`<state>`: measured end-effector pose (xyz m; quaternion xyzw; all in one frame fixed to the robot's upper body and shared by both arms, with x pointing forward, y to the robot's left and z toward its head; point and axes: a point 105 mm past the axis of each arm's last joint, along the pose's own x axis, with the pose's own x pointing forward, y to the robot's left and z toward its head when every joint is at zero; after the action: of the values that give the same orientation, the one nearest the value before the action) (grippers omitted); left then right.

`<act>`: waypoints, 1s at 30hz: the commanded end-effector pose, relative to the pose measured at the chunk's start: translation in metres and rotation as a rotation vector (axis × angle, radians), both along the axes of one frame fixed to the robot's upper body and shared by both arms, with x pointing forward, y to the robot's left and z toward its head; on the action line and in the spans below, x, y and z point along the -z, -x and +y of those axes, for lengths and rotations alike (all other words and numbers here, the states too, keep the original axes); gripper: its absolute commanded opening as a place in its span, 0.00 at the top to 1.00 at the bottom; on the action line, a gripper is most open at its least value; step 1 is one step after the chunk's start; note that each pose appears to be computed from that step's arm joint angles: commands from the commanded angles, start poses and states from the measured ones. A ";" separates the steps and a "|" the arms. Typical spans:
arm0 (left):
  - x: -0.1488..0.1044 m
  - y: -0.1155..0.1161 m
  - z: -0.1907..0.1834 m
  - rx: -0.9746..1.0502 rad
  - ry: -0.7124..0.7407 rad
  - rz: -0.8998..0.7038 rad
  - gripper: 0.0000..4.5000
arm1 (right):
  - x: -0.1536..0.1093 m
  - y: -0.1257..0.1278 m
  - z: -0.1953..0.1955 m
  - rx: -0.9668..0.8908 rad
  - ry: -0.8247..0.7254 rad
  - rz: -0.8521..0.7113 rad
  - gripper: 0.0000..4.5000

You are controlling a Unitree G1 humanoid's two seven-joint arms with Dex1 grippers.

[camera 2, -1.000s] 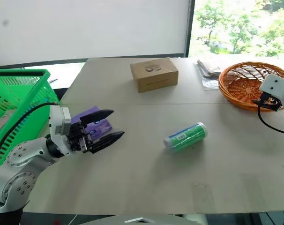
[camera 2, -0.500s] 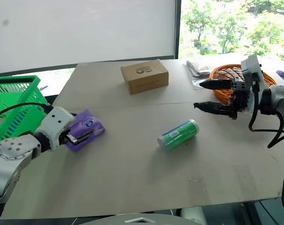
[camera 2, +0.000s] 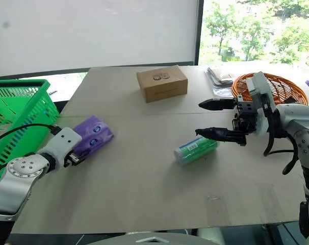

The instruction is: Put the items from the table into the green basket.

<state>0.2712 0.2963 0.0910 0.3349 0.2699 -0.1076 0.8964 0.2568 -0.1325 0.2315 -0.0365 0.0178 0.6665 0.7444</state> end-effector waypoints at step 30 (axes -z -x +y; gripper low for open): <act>-0.169 0.031 0.170 -0.595 -0.525 -0.448 0.88 | -0.047 0.005 0.057 -0.142 -0.244 -0.123 0.00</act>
<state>0.2423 0.4663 0.2427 0.4616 0.2016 0.2873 0.8147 0.2561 -0.0778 0.2678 0.0271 -0.0907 0.7078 0.7000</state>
